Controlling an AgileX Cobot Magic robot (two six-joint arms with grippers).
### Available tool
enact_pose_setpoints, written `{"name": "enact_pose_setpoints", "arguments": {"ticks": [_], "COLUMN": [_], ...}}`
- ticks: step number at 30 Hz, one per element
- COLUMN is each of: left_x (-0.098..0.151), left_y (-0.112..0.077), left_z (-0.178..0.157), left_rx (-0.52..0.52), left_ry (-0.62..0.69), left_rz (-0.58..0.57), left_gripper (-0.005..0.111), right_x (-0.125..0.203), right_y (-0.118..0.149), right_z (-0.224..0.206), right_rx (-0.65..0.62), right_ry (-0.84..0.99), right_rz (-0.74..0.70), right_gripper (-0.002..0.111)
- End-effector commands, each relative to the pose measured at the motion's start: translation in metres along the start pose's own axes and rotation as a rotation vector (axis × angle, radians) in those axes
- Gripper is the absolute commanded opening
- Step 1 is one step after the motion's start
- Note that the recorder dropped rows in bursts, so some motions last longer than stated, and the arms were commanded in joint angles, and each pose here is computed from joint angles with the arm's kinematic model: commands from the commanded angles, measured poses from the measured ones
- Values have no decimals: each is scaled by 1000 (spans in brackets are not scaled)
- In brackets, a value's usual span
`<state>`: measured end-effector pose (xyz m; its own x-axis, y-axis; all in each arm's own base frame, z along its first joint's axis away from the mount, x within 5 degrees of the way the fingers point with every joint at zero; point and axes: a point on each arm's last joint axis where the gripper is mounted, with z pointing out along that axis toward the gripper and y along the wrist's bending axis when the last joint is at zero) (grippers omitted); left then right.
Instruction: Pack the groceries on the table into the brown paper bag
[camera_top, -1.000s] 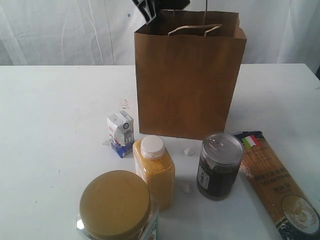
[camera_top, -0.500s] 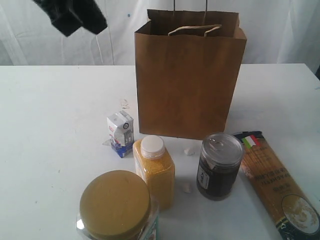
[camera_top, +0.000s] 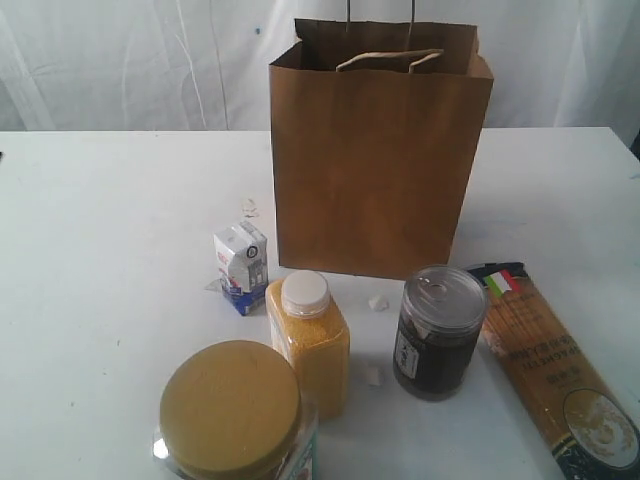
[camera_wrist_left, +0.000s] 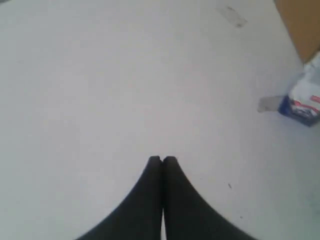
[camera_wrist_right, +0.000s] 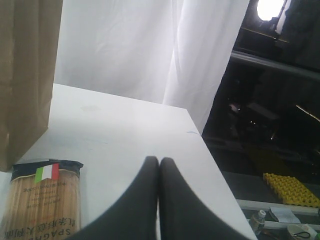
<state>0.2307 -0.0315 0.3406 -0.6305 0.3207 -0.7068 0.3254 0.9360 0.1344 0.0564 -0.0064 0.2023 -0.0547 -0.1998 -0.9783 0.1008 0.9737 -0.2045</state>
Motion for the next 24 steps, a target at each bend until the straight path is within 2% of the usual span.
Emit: {"name": "enact_pose_setpoints", "arguments": {"ticks": [1,4,5,6,7,10,11,13,16,19,21,24], "left_x": [54,91,110,118,131,144,147,150,155,169,182,216], "left_y": [15,11,2,-4,-13,-28,-33,-37,-36,-36,-36,-39], "left_z": [-36,-46,-56,-62,-73,-108,-123,-133,-125,-100,-78,-34], "left_rx": [-191,-256,-269,-270,-283,-314,-332,-351,-391,-373,-357,-306], "left_ry": [-217,-299,-373,-418,-510,-728,-843,-919,-857,-758,-680,-559], "left_rz": [-231,-385,-448,-465,-456,-413,-391,-362,-282,-297,-314,-433], "left_gripper": [0,0,0,0,0,0,0,0,0,0,0,0], "right_x": [-1,-1,-1,-1,-1,-1,-1,-1,-1,-1,-1,-1], "right_y": [0,0,0,0,0,0,0,0,0,0,0,0], "right_z": [0,0,0,0,0,0,0,0,0,0,0,0], "right_rx": [-1,-1,-1,-1,-1,-1,-1,-1,-1,-1,-1,-2], "right_ry": [-11,-11,-11,-11,-11,-11,-11,-11,-11,-11,-11,-11], "right_rz": [1,1,1,1,1,1,1,1,1,1,1,17], "right_gripper": [0,0,0,0,0,0,0,0,0,0,0,0]}}
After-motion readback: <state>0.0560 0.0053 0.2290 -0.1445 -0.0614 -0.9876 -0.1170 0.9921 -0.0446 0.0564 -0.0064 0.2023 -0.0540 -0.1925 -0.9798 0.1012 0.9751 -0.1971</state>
